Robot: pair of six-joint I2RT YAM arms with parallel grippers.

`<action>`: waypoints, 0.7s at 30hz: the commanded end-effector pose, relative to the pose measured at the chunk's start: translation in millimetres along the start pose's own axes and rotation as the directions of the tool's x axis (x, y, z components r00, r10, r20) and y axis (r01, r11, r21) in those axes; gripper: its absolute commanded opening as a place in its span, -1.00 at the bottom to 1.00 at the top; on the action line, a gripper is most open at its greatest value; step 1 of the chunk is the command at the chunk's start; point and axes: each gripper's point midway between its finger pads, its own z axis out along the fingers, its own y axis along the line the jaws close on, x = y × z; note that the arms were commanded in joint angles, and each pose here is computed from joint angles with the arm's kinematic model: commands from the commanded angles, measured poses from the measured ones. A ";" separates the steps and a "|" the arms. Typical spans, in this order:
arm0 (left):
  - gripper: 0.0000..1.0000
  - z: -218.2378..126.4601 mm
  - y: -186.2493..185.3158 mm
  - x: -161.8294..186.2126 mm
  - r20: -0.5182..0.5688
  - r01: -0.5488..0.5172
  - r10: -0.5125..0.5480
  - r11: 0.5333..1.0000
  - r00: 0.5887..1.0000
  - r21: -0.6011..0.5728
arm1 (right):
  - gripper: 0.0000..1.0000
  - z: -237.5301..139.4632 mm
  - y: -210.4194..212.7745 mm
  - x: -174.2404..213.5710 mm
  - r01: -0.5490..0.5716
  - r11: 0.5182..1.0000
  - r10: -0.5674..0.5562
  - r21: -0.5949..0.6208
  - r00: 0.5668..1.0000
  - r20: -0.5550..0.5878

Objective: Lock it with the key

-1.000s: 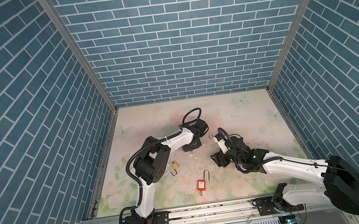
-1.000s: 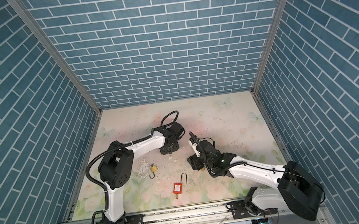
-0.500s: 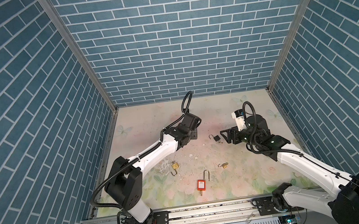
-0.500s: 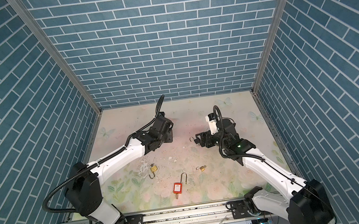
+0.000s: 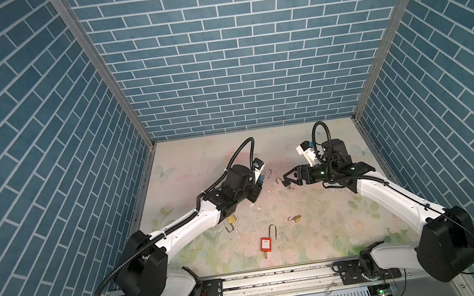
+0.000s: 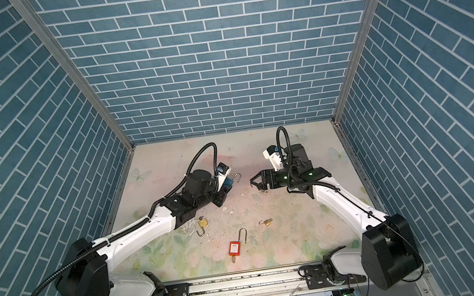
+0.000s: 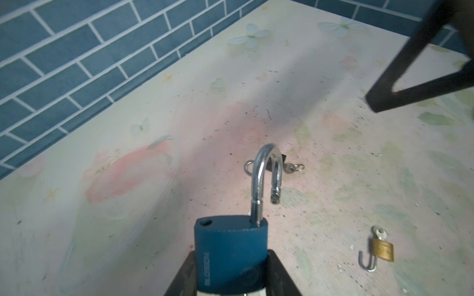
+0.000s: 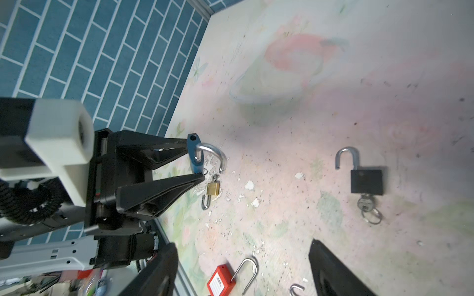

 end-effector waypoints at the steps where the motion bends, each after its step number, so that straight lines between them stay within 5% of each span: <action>1: -0.73 -15.4 -20.7 -33.8 0.211 -0.143 0.122 0.986 0.970 0.088 | 0.63 2.3 9.1 16.7 -0.008 0.999 0.004 -0.047 0.997 -0.075; 6: -0.71 -26.8 -26.7 -31.3 0.301 -0.201 0.168 0.976 0.939 0.084 | 0.63 12.1 6.9 25.7 0.004 1.000 -0.006 -0.016 0.995 -0.104; 21: -0.68 -28.8 -35.9 -27.7 0.311 -0.232 0.184 0.964 0.933 0.127 | 0.61 26.3 -5.6 14.3 -0.003 0.999 0.006 0.034 0.996 -0.093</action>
